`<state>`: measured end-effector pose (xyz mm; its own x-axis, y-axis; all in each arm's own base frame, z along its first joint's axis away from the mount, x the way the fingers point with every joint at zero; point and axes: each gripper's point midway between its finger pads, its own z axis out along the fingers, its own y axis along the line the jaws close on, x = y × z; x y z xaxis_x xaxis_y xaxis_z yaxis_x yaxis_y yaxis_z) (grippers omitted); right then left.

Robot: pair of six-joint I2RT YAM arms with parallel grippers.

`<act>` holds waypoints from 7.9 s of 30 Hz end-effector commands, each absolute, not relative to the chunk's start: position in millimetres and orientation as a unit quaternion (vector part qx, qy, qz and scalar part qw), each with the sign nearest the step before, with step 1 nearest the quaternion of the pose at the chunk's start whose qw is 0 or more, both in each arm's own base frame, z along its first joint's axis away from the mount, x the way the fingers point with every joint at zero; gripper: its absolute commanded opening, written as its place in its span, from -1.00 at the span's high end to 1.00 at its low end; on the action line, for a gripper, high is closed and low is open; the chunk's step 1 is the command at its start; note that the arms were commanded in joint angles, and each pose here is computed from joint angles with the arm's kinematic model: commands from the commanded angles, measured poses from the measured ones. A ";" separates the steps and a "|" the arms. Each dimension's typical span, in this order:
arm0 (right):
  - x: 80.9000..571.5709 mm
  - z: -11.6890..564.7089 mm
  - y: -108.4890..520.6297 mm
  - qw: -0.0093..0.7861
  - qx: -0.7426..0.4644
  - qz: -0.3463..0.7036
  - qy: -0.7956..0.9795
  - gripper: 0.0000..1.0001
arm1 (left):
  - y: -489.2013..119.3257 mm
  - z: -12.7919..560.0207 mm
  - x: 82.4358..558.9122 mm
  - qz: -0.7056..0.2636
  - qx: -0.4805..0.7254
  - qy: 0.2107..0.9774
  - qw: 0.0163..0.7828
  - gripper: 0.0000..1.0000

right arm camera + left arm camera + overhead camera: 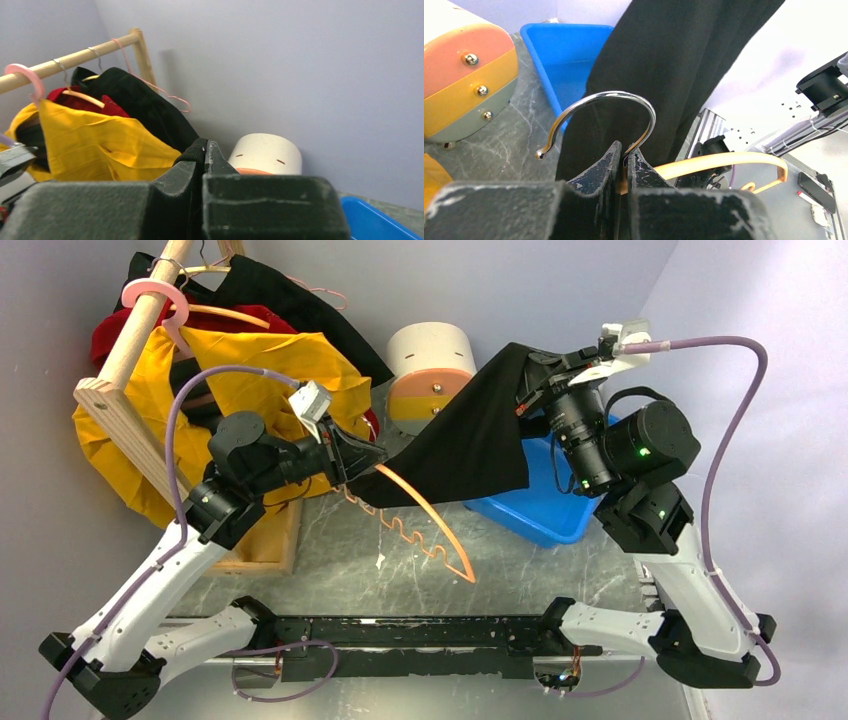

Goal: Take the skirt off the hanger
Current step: Remove the skirt from the hanger, then place the skirt in the bin, then place the hanger at the clothesline, then pick up the hanger from the clothesline.

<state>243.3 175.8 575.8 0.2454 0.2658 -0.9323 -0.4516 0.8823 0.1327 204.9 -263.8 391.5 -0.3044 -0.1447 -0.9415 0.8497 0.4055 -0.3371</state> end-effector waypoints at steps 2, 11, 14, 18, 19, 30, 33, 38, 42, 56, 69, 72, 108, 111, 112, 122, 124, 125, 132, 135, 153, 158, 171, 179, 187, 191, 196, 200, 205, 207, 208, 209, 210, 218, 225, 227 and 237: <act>246.7 562.9 142.9 0.790 -0.046 0.162 0.589 1.00 | -255.3 402.6 202.3 -0.461 0.263 0.645 0.550 0.86; 263.4 550.3 105.6 0.770 0.005 0.032 0.638 1.00 | -249.9 401.5 212.7 -0.439 0.245 0.658 0.561 0.86; 266.5 553.3 99.5 0.772 0.018 0.008 0.636 1.00 | -248.9 400.1 215.6 -0.434 0.238 0.666 0.559 0.86; 282.6 528.0 104.5 0.748 0.015 -0.047 0.662 1.00 | -248.5 400.0 214.7 -0.437 0.233 0.667 0.557 0.86; 288.1 520.0 105.2 0.742 0.016 -0.068 0.667 1.00 | -247.9 400.7 214.5 -0.438 0.232 0.666 0.558 0.86; 372.5 419.2 47.2 0.628 0.057 -0.150 0.762 1.00 | -242.3 408.7 214.1 -0.431 0.222 0.665 0.568 0.86; 388.5 381.0 26.0 0.586 0.090 -0.156 0.790 1.00 | -242.4 407.1 213.6 -0.434 0.218 0.666 0.566 0.86; 415.8 334.6 -3.9 0.537 0.147 -0.118 0.822 1.00 | -245.4 405.8 212.7 -0.439 0.224 0.665 0.560 0.86; 438.5 299.6 -5.1 0.512 0.159 -0.089 0.839 1.00 | -242.7 406.6 212.7 -0.434 0.223 0.664 0.566 0.86; 429.8 257.1 -15.5 0.445 0.223 -0.115 0.859 -0.72 | -242.3 417.6 217.8 -0.434 0.209 0.662 0.574 0.86; 336.2 293.5 122.5 0.429 0.000 0.272 0.861 -0.86 | -237.8 399.5 240.8 -0.387 0.190 0.697 0.573 0.86; 309.1 313.8 145.8 0.429 -0.058 0.343 0.833 -0.86 | -234.6 392.9 246.9 -0.367 0.187 0.710 0.571 0.86; 153.0 295.2 263.7 0.306 -0.234 0.512 0.768 -0.08 | -229.0 386.5 260.5 -0.350 0.140 0.732 0.567 0.86; 149.7 290.9 264.5 0.300 -0.229 0.521 0.765 0.05 | -229.1 387.5 260.8 -0.350 0.140 0.732 0.567 0.86; 149.4 291.2 264.8 0.301 -0.227 0.524 0.764 0.08 | -229.3 388.2 260.4 -0.351 0.140 0.732 0.567 0.86; 170.0 298.4 256.7 0.370 -0.216 0.486 0.762 1.00 | -227.2 390.0 259.3 -0.347 0.136 0.741 0.559 0.53; 171.7 300.0 253.3 0.385 -0.221 0.476 0.759 1.00 | -228.4 393.4 256.5 -0.359 0.124 0.744 0.550 -0.13; 171.4 299.5 253.0 0.388 -0.226 0.475 0.757 1.00 | -227.6 395.5 255.3 -0.361 0.123 0.743 0.551 -0.39; 164.1 288.8 250.6 0.380 -0.258 0.466 0.756 1.00 | -230.1 421.2 238.3 -0.396 0.137 0.718 0.556 -0.99; 157.6 289.5 248.5 0.382 -0.280 0.466 0.747 1.00 | -229.1 439.7 227.9 -0.412 0.147 0.700 0.565 -0.98; 128.1 359.3 267.9 0.403 -0.425 0.532 0.611 1.00 | -156.3 559.3 158.3 -0.402 0.138 0.560 0.711 -0.98; 137.8 391.2 276.1 0.435 -0.427 0.538 0.582 1.00 | -144.1 578.9 137.2 -0.413 0.140 0.527 0.729 -0.98; 178.7 451.8 326.0 0.483 -0.427 0.564 0.516 1.00 | -129.2 548.5 115.9 -0.398 0.157 0.528 0.734 -0.99; 189.5 451.5 389.0 0.465 -0.451 0.579 0.495 1.00 | -138.3 492.2 123.9 -0.385 0.171 0.598 0.682 -0.99; 189.8 461.3 448.8 0.467 -0.476 0.579 0.468 1.00 | -135.4 491.6 112.6 -0.385 0.190 0.592 0.682 -0.99; 191.5 456.2 475.8 0.462 -0.493 0.570 0.468 1.00 | -130.0 490.8 107.1 -0.382 0.189 0.592 0.684 -0.99; 188.2 446.4 502.2 0.448 -0.507 0.566 0.471 1.00 | -117.1 504.7 96.6 -0.378 0.179 0.576 0.702 -0.99; 185.9 429.7 513.4 0.435 -0.517 0.553 0.487 1.00 | -115.2 511.9 90.5 -0.384 0.181 0.565 0.707 -0.98; 178.2 411.1 515.4 0.424 -0.531 0.532 0.505 1.00 | -118.4 509.8 92.2 -0.384 0.187 0.570 0.702 -0.99; 177.6 406.4 513.7 0.422 -0.530 0.528 0.512 1.00 | -118.3 508.6 94.7 -0.382 0.183 0.573 0.702 -0.98; 177.7 404.8 513.0 0.422 -0.529 0.526 0.515 1.00 | -117.7 508.0 96.7 -0.379 0.179 0.576 0.702 -0.98; 177.7 403.0 512.8 0.420 -0.528 0.525 0.519 1.00 | -117.3 507.5 98.8 -0.377 0.175 0.578 0.702 -0.99; 178.6 401.4 512.7 0.420 -0.526 0.523 0.523 1.00 | -116.2 507.4 101.1 -0.374 0.169 0.580 0.704 -0.99; 190.7 411.0 494.9 0.448 -0.471 0.502 0.570 -0.06 | -104.0 512.4 113.9 -0.349 0.128 0.589 0.717 -0.98; 189.2 421.9 453.7 0.477 -0.438 0.469 0.600 -0.53 | -94.7 511.0 123.8 -0.321 0.108 0.600 0.725 -0.99; 189.0 430.0 439.7 0.493 -0.425 0.462 0.602 -0.60 | -92.1 508.3 127.3 -0.312 0.099 0.606 0.725 -0.99; 252.1 471.3 399.2 0.594 -0.321 0.396 0.622 -0.76 | -91.4 503.4 132.3 -0.308 0.089 0.611 0.724 -0.99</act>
